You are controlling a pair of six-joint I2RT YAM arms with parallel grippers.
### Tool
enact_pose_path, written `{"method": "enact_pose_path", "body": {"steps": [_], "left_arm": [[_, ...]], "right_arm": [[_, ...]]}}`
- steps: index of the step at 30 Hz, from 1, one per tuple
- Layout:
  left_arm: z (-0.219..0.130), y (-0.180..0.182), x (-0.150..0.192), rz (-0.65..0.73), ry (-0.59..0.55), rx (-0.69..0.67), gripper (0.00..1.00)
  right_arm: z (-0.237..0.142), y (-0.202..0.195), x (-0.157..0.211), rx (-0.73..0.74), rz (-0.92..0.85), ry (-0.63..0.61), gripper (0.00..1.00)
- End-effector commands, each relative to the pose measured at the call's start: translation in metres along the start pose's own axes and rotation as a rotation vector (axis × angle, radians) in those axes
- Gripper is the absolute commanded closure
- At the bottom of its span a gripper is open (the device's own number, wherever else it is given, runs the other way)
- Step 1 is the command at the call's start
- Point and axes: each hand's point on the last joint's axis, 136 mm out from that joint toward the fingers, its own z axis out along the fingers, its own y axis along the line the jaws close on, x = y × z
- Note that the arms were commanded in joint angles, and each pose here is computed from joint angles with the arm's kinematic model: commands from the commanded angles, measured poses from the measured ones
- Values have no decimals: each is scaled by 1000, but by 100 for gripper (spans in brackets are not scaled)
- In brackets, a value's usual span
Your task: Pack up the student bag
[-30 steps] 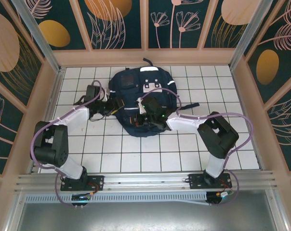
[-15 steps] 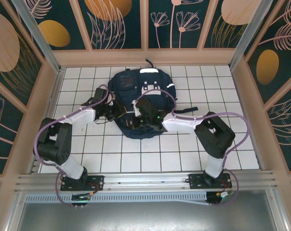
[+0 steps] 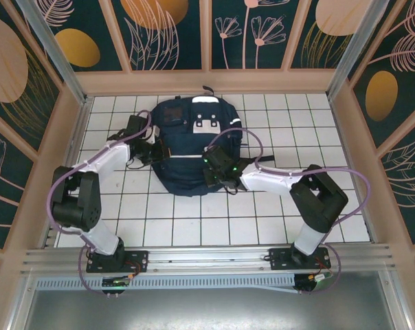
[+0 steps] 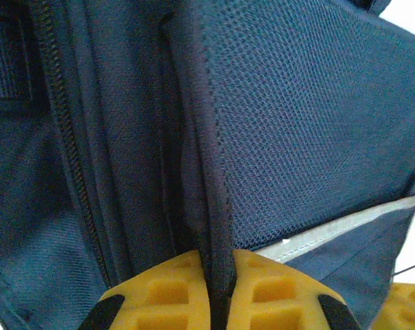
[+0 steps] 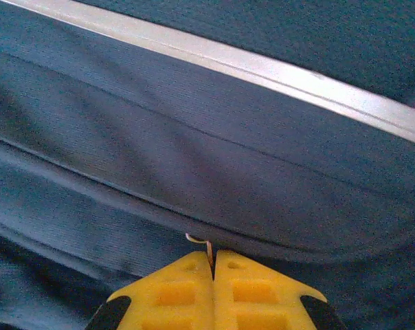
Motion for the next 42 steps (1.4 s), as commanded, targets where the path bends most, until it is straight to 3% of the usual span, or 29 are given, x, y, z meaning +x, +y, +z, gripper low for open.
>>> {"method": "enact_pose_path", "body": {"steps": [1, 3, 6, 10, 14, 18, 21, 25, 34, 37, 39, 40, 42], "left_arm": [[-12, 78, -18, 14, 55, -295, 100], [-21, 94, -42, -45, 33, -307, 100], [-31, 92, -87, -107, -74, -228, 100], [-37, 72, -123, -117, -130, -160, 76], [-48, 65, -107, -166, -120, -138, 64], [-56, 89, -51, -198, -66, -236, 57], [-60, 100, -18, -237, -56, -271, 57], [-68, 114, -4, -300, -114, -333, 55], [-36, 119, 13, -442, -139, -232, 57], [-39, 121, 0, -427, -180, -249, 72], [-40, 119, -9, -397, -182, -253, 95], [-38, 123, -4, -387, -159, -274, 100], [-44, 125, -16, -339, -167, -314, 100]], "right_arm": [[-10, -96, 35, 361, 40, 123, 100], [-8, -89, 32, 341, 25, 139, 100], [-1, -25, 25, 145, -85, 141, 100], [-1, 92, 13, -185, -170, 119, 100], [5, 166, -9, -342, -209, 79, 100], [11, 203, -33, -404, -227, 40, 100], [9, 219, -35, -462, -243, 34, 100], [9, 224, -28, -497, -252, 47, 100], [1, 232, -19, -552, -270, 65, 100], [-2, 228, -13, -547, -273, 72, 100], [-4, 217, -6, -517, -269, 83, 100], [-5, 210, -4, -491, -271, 86, 100], [-3, 184, 3, -384, -276, 94, 100]]}}
